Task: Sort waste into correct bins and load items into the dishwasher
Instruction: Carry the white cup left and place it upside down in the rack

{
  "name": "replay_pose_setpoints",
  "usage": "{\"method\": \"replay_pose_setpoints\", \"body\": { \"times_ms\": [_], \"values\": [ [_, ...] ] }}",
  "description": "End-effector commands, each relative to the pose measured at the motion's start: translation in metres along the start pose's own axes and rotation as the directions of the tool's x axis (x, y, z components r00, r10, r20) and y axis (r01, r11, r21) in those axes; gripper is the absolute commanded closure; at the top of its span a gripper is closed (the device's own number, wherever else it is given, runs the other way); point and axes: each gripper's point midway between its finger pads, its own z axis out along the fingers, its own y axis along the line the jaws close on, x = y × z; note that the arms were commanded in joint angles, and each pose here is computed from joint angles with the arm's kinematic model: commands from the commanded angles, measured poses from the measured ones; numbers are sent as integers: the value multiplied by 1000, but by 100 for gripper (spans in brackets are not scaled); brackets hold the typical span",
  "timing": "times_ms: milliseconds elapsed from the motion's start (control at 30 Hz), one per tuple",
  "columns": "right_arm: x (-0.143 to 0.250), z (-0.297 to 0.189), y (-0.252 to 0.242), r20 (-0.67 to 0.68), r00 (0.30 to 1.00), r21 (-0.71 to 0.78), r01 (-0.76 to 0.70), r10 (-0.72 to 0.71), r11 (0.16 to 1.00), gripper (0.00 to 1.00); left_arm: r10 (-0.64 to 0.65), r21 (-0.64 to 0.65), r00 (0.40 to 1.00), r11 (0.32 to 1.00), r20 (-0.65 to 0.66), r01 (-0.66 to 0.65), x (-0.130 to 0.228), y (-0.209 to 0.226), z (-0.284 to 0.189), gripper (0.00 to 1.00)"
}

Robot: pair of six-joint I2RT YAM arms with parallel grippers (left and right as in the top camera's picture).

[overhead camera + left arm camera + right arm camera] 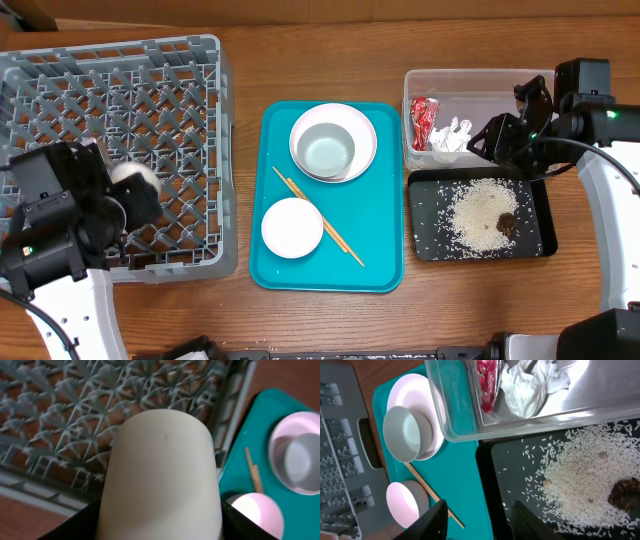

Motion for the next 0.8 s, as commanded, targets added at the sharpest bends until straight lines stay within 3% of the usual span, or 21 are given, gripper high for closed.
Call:
{"method": "replay_pose_setpoints", "body": {
  "times_ms": [0,200,767],
  "values": [
    [-6,-15,5,51,998,6,43,-43,999,57,-13,-112,998,994,-69,5,6,20,10,96],
    [-2,-15,4,35,998,9,44,-45,999,57,-25,-127,987,992,-159,4,12,23,30,96],
    [-1,-15,4,31,999,10,42,-42,999,58,-24,-170,988,986,-156,-3,6,31,37,96]
  ]
}}
